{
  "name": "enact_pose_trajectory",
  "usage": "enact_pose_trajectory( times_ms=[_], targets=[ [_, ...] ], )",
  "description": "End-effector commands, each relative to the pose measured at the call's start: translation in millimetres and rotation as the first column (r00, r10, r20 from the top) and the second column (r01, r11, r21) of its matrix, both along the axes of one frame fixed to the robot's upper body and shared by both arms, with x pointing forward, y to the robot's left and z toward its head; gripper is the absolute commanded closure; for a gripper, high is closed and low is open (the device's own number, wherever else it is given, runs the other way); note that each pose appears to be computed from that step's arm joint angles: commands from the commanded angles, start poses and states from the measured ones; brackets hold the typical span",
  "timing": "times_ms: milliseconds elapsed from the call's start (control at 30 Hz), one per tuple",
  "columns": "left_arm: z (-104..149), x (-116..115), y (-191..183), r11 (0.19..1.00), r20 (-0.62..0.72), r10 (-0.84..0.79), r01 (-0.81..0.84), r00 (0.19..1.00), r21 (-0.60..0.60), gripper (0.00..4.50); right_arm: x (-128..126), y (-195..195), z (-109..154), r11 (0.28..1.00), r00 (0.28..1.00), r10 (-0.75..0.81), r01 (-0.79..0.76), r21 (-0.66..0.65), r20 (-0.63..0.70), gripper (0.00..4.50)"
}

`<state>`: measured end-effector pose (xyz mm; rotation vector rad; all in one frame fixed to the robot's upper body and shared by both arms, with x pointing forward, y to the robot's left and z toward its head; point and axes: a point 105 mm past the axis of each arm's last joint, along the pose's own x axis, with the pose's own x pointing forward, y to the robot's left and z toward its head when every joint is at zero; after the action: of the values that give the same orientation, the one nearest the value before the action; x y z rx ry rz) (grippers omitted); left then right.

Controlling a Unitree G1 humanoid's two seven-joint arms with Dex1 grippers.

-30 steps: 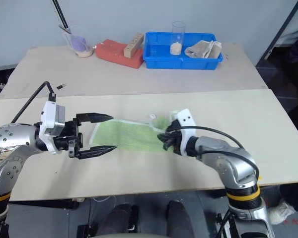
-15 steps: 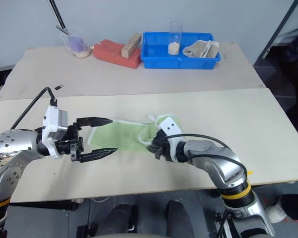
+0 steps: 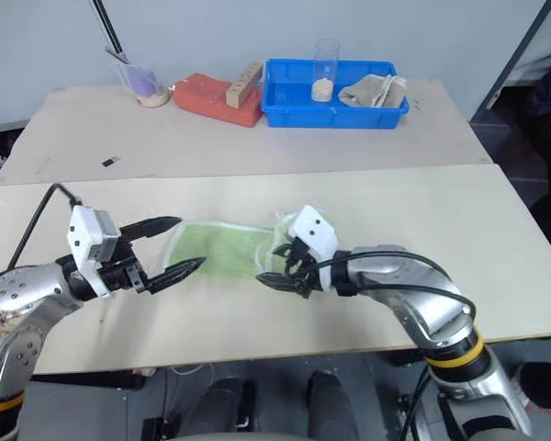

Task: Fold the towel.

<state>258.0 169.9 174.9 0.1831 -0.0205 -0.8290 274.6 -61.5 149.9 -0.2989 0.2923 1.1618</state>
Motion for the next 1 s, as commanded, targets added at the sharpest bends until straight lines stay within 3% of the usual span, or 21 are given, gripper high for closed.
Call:
enact_pose_trajectory(
  times_ms=[33,167,333,500,600,767,867,1000],
  targets=[
    [1,-6,19,0.957,-0.004,0.247,-0.245,0.969,-0.159,0.00,12,-13,32,1.000,0.986,0.008,-0.007,-0.005,0.165,1.25],
    [-26,-15,26,0.812,-0.223,0.431,-0.484,0.874,-0.325,0.00,25,-22,40,1.000,0.977,0.000,0.005,-0.025,0.212,1.25],
    [-52,-12,28,0.650,-0.397,0.553,-0.678,0.732,-0.343,0.00,29,-25,48,0.998,0.966,0.056,-0.045,-0.046,0.254,1.25],
    [-71,0,8,0.628,-0.501,0.551,-0.727,0.668,-0.278,0.00,30,-29,56,0.993,0.957,0.115,-0.100,-0.071,0.267,1.25],
    [-76,4,-7,0.659,-0.523,0.526,-0.710,0.671,-0.249,0.00,31,-35,58,0.989,0.954,0.135,-0.114,-0.092,0.268,1.25],
    [-93,11,-8,0.629,-0.571,0.563,-0.758,0.597,-0.173,0.00,32,-42,60,0.985,0.952,0.155,-0.128,-0.118,0.265,1.25],
    [-93,16,-10,0.613,-0.566,0.581,-0.772,0.585,-0.168,0.89,30,-45,62,0.981,0.948,0.176,-0.146,-0.128,0.266,1.21],
    [-88,25,-2,0.554,-0.559,0.617,-0.810,0.555,-0.193,2.74,26,-44,66,0.976,0.938,0.209,-0.181,-0.124,0.277,1.21]
  ],
)
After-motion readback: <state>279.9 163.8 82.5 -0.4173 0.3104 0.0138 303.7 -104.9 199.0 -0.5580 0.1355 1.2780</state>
